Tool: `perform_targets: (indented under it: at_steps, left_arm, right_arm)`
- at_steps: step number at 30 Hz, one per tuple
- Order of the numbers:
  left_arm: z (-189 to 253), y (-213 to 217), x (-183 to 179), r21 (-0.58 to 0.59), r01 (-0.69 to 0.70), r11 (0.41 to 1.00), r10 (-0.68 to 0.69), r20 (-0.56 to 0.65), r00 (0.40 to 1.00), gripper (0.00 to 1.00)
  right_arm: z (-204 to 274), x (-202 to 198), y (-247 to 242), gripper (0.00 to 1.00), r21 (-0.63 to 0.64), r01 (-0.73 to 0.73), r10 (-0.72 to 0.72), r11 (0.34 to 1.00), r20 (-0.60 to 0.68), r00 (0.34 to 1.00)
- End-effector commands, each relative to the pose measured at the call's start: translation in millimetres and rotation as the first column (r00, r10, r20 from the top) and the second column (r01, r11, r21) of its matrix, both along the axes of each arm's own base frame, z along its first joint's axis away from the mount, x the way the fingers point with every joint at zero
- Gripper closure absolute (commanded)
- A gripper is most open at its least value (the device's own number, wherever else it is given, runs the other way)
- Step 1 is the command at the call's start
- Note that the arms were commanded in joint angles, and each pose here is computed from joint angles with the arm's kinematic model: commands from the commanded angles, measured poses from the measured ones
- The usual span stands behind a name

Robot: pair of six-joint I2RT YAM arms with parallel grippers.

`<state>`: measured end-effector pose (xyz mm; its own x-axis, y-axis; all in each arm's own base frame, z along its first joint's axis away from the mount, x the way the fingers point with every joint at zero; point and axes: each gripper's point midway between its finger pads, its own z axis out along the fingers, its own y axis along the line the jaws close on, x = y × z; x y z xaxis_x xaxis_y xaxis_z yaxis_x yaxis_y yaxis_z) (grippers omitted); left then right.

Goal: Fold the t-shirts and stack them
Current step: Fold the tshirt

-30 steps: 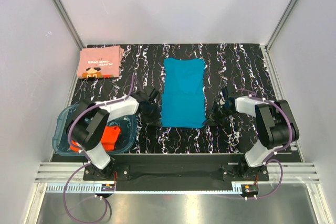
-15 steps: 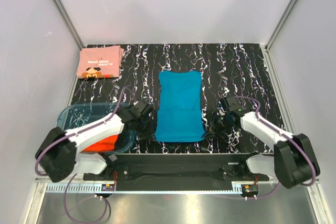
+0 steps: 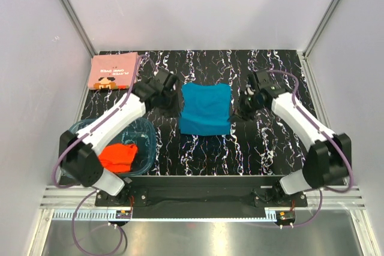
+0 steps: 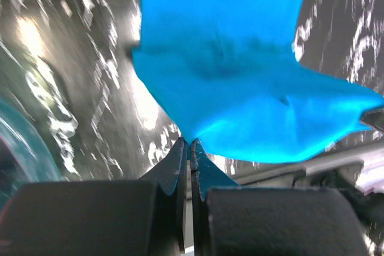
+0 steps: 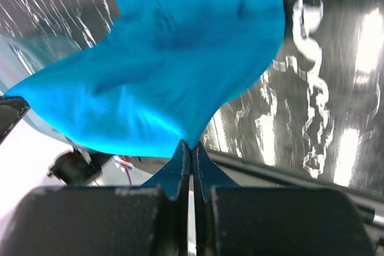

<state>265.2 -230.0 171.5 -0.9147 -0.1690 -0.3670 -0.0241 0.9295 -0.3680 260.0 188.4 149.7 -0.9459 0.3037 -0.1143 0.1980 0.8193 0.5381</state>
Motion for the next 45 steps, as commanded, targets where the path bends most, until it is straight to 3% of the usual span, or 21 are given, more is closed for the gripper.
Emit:
perform_targets:
  at_steps: [1, 9, 26, 34, 40, 41, 43, 44, 45]
  left_arm:
    - [13.5, 11.6, 35.6, 0.041, 0.025, 0.999, -0.028, 0.06, 0.998, 1.0]
    - [10.4, 0.7, 101.5, 0.025, 0.04, 0.999, -0.041, 0.066, 0.997, 1.0]
    - [13.7, -1.3, 172.9, -0.021, 0.005, 1.0, -0.002, 0.126, 0.992, 1.0]
    - [-13.6, -8.0, 196.0, -0.07, 0.01, 0.997, -0.004, 0.085, 0.996, 1.0]
    - [-40.4, -14.0, 237.3, -0.091, 0.014, 0.996, -0.004, 0.111, 0.994, 1.0]
    - [-41.1, -11.1, 247.8, -0.095, 0.005, 0.996, 0.007, 0.128, 0.992, 0.98]
    - [-36.4, -10.3, 283.1, -0.093, -0.023, 0.995, 0.043, 0.216, 0.975, 0.94]
    - [-32.1, -2.8, 299.1, -0.09, -0.049, 0.995, 0.071, 0.252, 0.965, 0.82]
    - [-33.0, 0.5, 308.8, -0.095, -0.063, 0.993, 0.086, 0.263, 0.961, 0.78]
  right_arm:
    - [1.0, 36.0, -5.0, 1.0, -0.054, -0.018, 0.019, 0.998, 0.029, 0.999]
    - [-3.6, 89.9, -16.1, 1.0, -0.067, -0.022, 0.025, 0.998, 0.049, 0.998]
    - [-3.4, 160.7, -19.1, 1.0, -0.011, -0.025, 0.026, 1.0, 0.093, 0.995]
    - [-25.4, 181.8, -19.8, 1.0, 0.0, -0.026, 0.026, 1.0, 0.071, 0.997]
    - [-41.3, 223.0, -31.5, 0.99, 0.008, 0.01, -0.011, 1.0, 0.116, 0.993]
    - [-35.0, 240.8, -31.5, 0.98, 0.017, 0.018, -0.021, 1.0, 0.171, 0.985]
    - [-42.5, 269.2, -33.5, 0.92, 0.047, 0.044, -0.053, 0.998, 0.208, 0.977]
    - [-45.0, 284.0, -40.2, 0.76, 0.057, 0.07, -0.081, 0.996, 0.227, 0.97]
    - [-64.1, 290.3, -35.7, 0.64, 0.108, 0.062, -0.082, 0.992, 0.183, 0.98]
